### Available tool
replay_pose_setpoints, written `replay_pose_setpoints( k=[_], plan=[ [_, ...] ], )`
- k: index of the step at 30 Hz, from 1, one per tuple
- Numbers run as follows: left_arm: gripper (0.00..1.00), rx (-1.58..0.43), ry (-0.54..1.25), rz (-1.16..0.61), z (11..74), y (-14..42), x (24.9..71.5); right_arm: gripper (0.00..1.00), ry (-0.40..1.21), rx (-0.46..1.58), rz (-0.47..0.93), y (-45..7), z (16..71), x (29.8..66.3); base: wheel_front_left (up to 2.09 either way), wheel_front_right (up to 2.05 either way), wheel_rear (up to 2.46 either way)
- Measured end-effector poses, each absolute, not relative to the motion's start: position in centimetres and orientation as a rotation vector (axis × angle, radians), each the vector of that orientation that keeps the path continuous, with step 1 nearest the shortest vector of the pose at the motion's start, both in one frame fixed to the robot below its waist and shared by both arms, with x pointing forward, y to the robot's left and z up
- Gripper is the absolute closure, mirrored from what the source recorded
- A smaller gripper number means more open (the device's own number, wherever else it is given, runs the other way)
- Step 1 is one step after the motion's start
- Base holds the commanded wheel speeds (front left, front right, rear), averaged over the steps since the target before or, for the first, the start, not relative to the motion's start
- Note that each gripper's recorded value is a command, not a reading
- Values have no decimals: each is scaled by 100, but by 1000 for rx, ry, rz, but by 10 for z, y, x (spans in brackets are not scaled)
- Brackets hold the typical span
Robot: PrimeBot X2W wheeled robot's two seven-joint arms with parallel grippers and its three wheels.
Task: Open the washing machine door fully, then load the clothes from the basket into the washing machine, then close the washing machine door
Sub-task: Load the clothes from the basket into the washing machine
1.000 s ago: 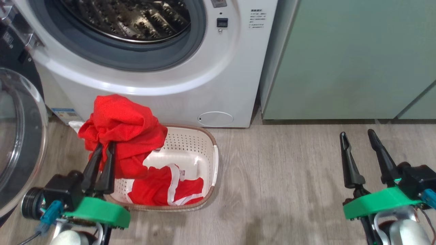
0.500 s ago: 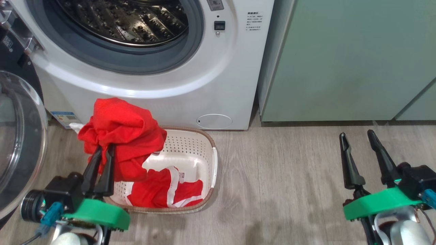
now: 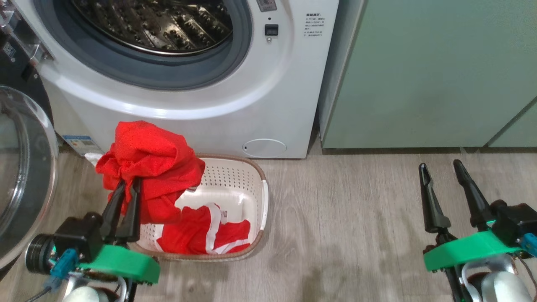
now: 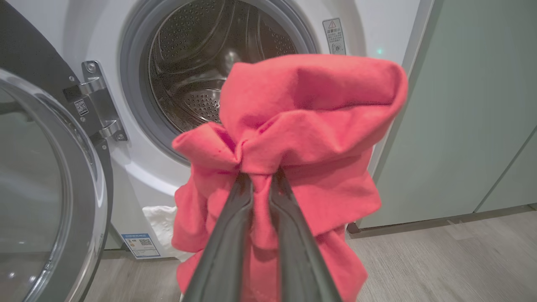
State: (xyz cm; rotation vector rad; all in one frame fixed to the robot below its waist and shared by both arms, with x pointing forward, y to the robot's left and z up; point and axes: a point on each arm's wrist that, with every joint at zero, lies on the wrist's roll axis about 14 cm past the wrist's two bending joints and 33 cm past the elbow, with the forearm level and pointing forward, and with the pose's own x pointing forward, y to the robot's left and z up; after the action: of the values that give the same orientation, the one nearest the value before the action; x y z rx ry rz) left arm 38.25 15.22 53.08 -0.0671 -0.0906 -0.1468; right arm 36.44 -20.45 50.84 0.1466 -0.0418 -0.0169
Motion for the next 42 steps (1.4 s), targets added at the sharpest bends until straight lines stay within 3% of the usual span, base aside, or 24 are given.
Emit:
replay_pose_setpoints(
  k=[10,16,26,42],
  plan=[
    [100,-121,7,-139,504,155,411,0,-12,151,-9,-201,497,380,0,0,0],
    [100,-171,43,-111,490,163,475,0,10,146,-2,-199,484,406,0,0,0],
    [100,-186,254,-165,438,155,586,0,58,136,-16,-203,446,439,0,0,0],
    [100,-148,514,-222,400,145,711,0,141,174,-121,-236,399,445,0,0,0]
  ],
)
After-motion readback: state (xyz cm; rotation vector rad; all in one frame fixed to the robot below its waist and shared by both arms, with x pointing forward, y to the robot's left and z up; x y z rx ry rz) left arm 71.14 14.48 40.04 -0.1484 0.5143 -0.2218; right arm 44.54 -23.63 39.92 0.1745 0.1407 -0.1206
